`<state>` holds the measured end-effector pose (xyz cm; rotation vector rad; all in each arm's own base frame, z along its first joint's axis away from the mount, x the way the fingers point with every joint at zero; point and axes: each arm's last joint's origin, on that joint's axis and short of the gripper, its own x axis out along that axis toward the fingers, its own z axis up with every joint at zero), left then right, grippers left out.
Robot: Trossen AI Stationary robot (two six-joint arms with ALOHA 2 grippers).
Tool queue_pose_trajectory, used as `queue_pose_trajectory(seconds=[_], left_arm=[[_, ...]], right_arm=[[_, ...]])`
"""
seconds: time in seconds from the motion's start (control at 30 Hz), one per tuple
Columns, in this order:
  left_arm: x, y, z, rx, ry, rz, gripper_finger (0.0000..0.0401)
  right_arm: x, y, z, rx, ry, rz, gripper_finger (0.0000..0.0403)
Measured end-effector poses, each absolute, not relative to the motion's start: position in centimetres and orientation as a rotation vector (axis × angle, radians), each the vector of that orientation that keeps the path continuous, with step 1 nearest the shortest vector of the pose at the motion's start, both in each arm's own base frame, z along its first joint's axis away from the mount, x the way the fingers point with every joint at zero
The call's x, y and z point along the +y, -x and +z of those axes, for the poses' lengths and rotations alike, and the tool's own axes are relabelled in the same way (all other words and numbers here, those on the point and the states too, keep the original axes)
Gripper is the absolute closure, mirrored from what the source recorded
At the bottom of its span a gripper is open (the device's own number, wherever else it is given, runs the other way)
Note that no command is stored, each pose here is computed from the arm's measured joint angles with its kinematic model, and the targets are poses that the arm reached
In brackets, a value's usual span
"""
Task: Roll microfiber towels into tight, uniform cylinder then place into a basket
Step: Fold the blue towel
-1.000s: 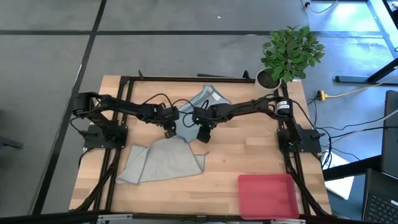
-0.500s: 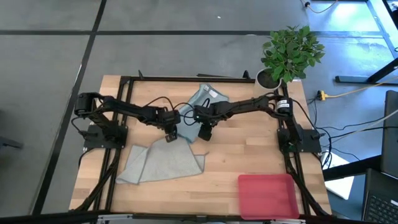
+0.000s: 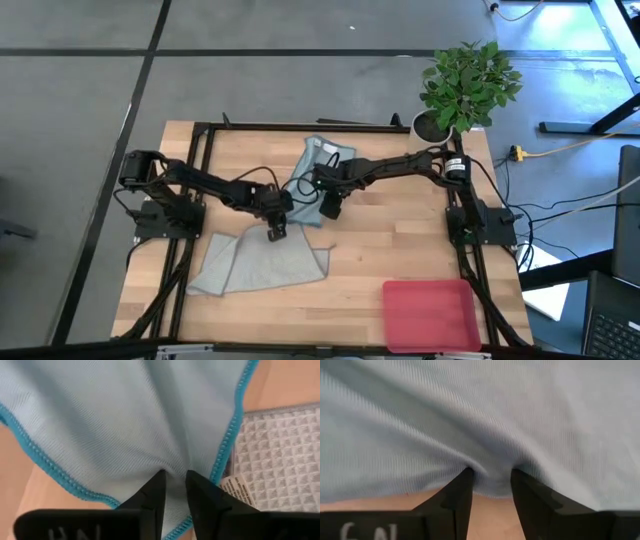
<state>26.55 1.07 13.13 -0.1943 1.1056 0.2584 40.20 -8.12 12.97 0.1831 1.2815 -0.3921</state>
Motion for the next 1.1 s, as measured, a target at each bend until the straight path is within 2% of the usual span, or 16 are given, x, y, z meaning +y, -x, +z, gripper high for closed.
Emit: queue_pose_trajectory(seconds=[0.23, 0.43, 0.87, 1.1], left_arm=[[0.8, -26.8, 13.2, 1.083, 0.18, 0.244, 0.0332], [1.2, -26.3, 14.2, 1.06, 0.107, 0.32, 0.0332], [1.6, -23.3, 18.7, 1.021, 0.097, 0.344, 0.0332], [0.8, -20.6, 20.4, 1.051, 0.194, 0.393, 0.0332]], right_arm=[[-8.1, -39.8, 13.9, 1.281, -0.154, -0.388, 0.0264], [-7.0, -39.1, 17.3, 1.241, -0.132, -0.362, 0.0264], [-0.2, -39.5, 18.4, 1.231, 0.119, -0.096, 0.0264], [2.2, -39.4, 18.8, 1.217, 0.206, -0.006, 0.0264]])
